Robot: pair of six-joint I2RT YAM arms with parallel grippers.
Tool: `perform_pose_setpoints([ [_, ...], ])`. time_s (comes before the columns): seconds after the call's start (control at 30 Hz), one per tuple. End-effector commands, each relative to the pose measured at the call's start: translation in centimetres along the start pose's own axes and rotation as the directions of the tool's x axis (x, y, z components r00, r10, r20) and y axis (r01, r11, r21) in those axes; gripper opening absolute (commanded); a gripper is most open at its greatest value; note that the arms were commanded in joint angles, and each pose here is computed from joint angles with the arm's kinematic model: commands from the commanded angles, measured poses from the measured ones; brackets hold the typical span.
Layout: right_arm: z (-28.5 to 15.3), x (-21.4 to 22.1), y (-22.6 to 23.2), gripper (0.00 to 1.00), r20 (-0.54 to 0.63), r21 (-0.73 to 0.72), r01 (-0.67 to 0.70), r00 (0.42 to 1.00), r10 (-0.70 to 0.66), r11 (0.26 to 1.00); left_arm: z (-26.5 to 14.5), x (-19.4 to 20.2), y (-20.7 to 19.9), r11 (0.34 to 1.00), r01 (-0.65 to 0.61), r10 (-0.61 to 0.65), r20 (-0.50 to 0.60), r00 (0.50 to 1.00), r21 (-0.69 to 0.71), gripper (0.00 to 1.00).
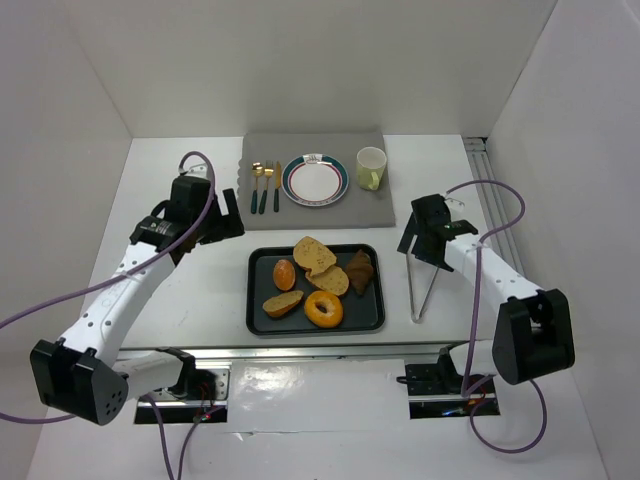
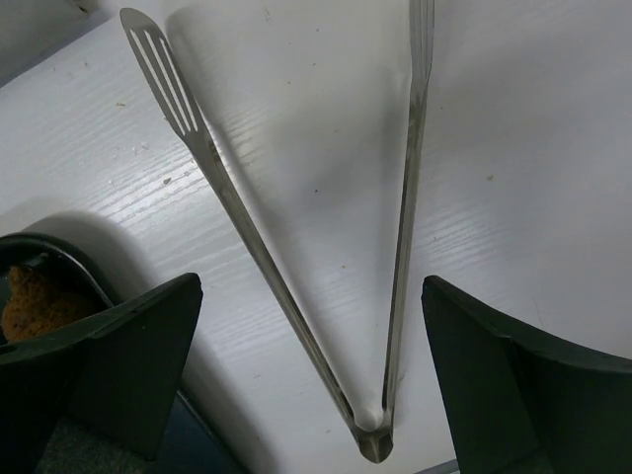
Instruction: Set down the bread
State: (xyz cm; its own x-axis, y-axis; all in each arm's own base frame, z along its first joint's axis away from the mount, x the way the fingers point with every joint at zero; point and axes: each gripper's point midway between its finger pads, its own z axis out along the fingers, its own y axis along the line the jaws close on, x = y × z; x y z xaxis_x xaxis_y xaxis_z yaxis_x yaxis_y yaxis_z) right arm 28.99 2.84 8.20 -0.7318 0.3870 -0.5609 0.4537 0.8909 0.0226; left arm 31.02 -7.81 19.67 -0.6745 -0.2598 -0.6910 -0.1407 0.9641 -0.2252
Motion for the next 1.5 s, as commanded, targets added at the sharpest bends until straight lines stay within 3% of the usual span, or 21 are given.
perform_pose_setpoints([
  [0.0, -0.9, -2.1, 0.2, 1.00, 0.068, -0.010, -0.034, 0.997, 0.034, 0.999, -0.9, -1.3, -0.9, 0.999, -0.011, 0.008, 0.053, 0.999, 0.051, 0.99],
  [0.23, -1.9, -0.1, -1.6, 1.00, 0.040, 0.008, -0.013, 0.999, 0.012, 1.000, -1.0, -1.2, -0.6, 0.999, -0.020, 0.017, 0.059, 0.998, 0.043, 0.99],
  [0.33, -3.2, -0.2, -0.5, 1.00, 0.049, -0.076, -0.021, 0.998, 0.025, 0.997, -1.0, -1.2, -1.1, 0.997, -0.020, 0.016, 0.058, 0.998, 0.068, 0.99],
  [0.47, -3.2, 3.2, 0.6, 1.00, -0.075, -0.154, -0.065, 0.996, 0.054, 0.986, -1.1, -1.1, -1.4, 0.996, -0.021, 0.017, 0.050, 0.999, 0.086, 0.99],
  [0.7, -1.9, 7.1, -0.6, 1.00, -0.156, -0.042, -0.067, 0.986, 0.060, 0.997, -0.7, -0.5, -1.4, 0.996, -0.022, 0.020, 0.029, 0.999, 0.087, 0.99],
  [0.83, -1.5, 7.1, -1.7, 1.00, -0.137, 0.055, -0.109, 0.984, 0.116, 0.993, -0.2, -0.4, -1.6, 0.995, -0.023, 0.022, 0.019, 1.000, 0.092, 0.99],
  [1.13, 1.5, 8.0, -1.8, 1.00, -0.177, 0.126, -0.025, 0.983, 0.047, 0.992, 0.4, 0.1, -1.6, 0.995, -0.024, 0.023, 0.007, 1.000, 0.097, 0.99],
  [1.37, 2.0, 4.7, 0.3, 1.00, -0.084, 0.030, 0.029, 0.996, -0.026, 0.999, 0.6, 0.2, -1.6, 0.995, -0.024, 0.023, 0.007, 1.000, 0.097, 0.99],
  [1.47, 2.9, 3.5, 0.7, 1.00, -0.085, -0.035, -0.028, 0.996, 0.025, 0.999, 0.8, 0.5, -1.7, 0.995, -0.015, 0.016, -0.008, 1.000, 0.101, 0.99],
])
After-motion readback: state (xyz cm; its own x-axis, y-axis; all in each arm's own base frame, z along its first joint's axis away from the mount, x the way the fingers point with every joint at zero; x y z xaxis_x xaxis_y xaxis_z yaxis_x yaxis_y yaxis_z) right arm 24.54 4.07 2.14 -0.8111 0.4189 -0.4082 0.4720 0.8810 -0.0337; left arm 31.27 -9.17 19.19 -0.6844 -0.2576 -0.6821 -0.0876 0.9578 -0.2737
